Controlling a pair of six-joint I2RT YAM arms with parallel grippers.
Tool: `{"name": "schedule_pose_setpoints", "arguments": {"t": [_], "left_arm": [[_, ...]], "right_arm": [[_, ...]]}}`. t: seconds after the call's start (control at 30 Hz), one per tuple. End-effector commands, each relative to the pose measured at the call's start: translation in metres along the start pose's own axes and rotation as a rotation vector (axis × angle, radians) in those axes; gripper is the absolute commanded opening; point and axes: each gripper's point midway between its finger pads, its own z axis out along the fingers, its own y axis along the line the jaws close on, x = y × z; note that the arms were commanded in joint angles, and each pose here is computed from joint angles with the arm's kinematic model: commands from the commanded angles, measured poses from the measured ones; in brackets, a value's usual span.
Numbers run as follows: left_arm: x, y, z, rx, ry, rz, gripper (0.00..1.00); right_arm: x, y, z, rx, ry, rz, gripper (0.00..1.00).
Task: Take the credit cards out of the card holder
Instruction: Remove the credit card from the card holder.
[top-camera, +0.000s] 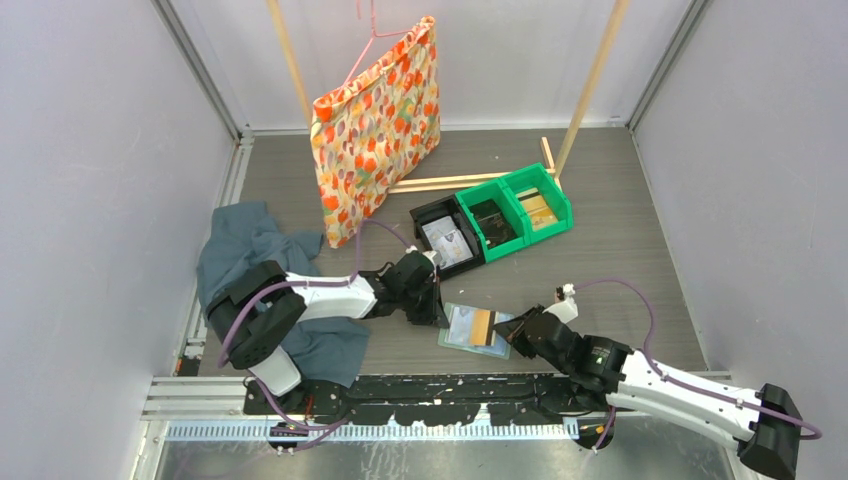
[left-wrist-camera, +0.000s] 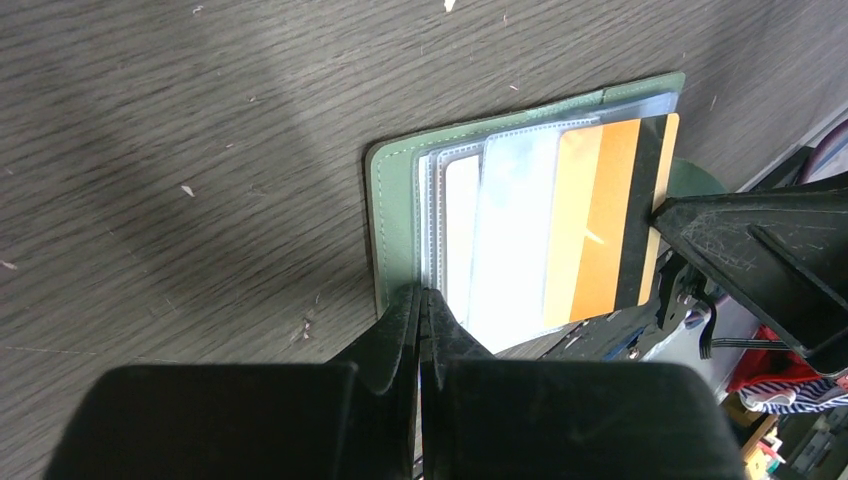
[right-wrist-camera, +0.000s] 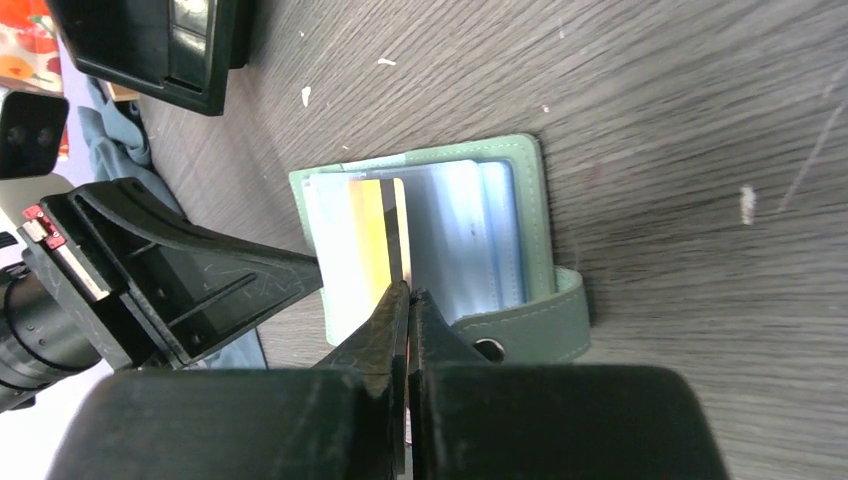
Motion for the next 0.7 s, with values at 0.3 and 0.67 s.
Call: {"name": "schedule_pose_setpoints", "arguments": {"t": [0.3, 0.67], "left_arm": [[-0.003, 0.021, -0.03, -0.135, -0.051, 0.053, 0.11], [-0.018, -0.015, -0.069, -0.01, -0.141, 0.07, 0.36]], "right_arm": [[-0.012, 0.001, -0.011, 0.036, -0.042, -0.036, 0.01], [-0.009, 0.03, -0.015, -0.066, -0.015, -0.06, 0.01]]}}
